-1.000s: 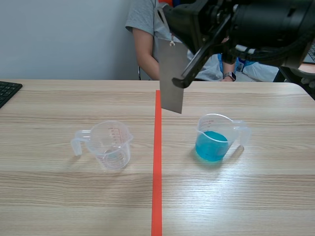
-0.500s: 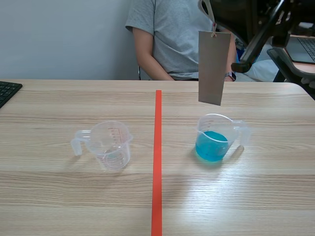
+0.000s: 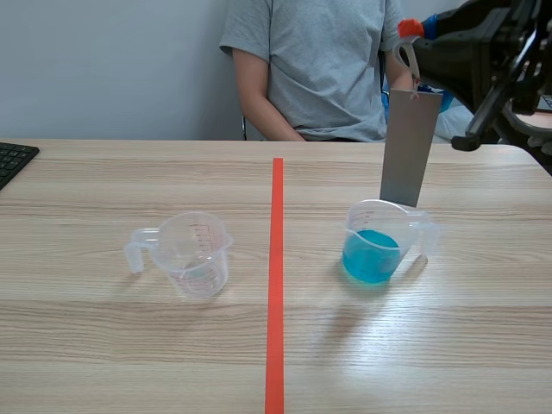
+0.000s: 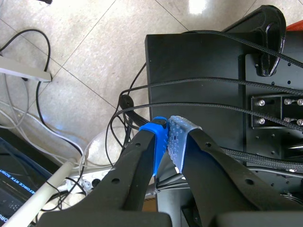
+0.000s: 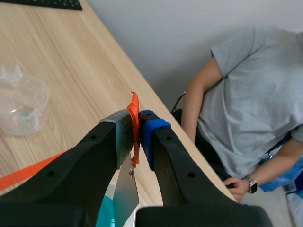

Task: Do the redox reaction experiment.
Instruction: 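Move the plate over the blue solution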

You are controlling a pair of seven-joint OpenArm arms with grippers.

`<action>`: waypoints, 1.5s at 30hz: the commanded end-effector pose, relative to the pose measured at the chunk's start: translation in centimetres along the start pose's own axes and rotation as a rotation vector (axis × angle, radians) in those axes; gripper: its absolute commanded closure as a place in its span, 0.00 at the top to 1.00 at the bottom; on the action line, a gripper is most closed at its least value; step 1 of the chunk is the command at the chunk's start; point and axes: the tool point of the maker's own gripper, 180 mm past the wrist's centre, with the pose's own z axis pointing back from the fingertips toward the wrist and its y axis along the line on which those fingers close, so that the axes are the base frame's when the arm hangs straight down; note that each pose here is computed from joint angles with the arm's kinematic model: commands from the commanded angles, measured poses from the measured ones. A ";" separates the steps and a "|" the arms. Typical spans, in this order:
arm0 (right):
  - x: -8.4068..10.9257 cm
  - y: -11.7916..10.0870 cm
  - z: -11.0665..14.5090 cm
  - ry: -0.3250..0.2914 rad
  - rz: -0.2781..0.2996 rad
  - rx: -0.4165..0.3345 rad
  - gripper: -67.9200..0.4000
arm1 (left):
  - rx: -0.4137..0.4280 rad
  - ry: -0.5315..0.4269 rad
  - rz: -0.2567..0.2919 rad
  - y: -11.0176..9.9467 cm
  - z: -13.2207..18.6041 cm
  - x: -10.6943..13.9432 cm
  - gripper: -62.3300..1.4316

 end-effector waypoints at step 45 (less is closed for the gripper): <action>1.1 -0.7 0.6 -0.104 -0.010 0.018 0.02 | -0.008 -0.012 0.011 -0.4 0.2 0.2 0.08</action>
